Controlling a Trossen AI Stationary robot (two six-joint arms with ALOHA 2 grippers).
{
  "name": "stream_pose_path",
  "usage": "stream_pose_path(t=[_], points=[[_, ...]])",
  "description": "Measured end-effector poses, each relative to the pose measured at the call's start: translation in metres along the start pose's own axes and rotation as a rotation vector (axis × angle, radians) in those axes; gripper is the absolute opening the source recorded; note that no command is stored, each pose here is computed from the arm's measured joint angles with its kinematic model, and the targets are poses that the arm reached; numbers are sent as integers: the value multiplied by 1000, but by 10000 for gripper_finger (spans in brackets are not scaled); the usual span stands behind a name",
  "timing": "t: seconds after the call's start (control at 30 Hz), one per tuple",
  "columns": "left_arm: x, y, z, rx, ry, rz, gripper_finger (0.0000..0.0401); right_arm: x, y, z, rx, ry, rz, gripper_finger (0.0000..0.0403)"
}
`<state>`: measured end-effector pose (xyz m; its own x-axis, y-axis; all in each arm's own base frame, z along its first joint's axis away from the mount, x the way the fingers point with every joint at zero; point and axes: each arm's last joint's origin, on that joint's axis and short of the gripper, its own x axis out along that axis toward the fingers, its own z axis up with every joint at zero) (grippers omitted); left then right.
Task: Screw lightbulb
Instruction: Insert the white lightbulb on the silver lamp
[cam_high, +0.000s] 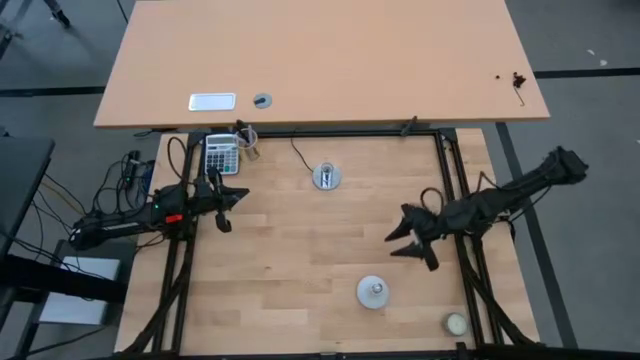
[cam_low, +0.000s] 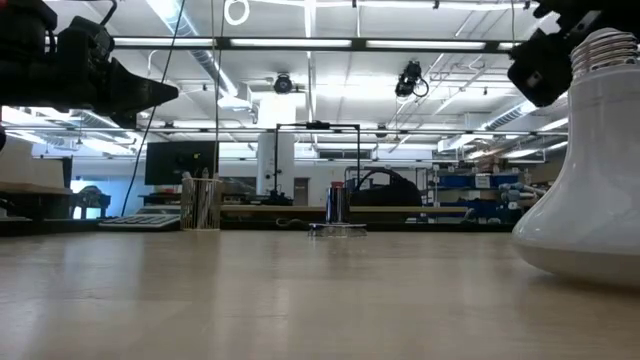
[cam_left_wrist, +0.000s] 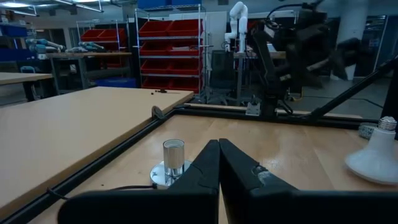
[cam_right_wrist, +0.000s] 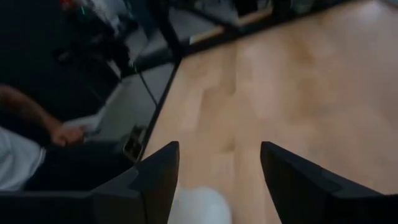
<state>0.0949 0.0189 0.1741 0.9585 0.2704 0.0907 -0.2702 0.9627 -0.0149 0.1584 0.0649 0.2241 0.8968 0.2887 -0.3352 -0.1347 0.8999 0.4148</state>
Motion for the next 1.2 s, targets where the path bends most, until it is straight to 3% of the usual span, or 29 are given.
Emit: stream_pose_path(t=[0.3,0.47,0.7,0.83,1.03,1.2], points=[[0,0,0,0,0,0,8,33,51,-9,19,129,16,263],[0,0,0,0,0,0,8,54,73,-11,-39,190,-112,270],[0,0,0,0,0,0,8,84,97,-14,-128,402,-268,271],[0,0,0,0,0,0,8,91,106,-18,-157,499,-334,279],[0,0,0,0,0,0,8,106,104,-35,-130,561,-378,288],[0,0,0,0,0,0,8,121,98,-49,-176,585,-406,286]])
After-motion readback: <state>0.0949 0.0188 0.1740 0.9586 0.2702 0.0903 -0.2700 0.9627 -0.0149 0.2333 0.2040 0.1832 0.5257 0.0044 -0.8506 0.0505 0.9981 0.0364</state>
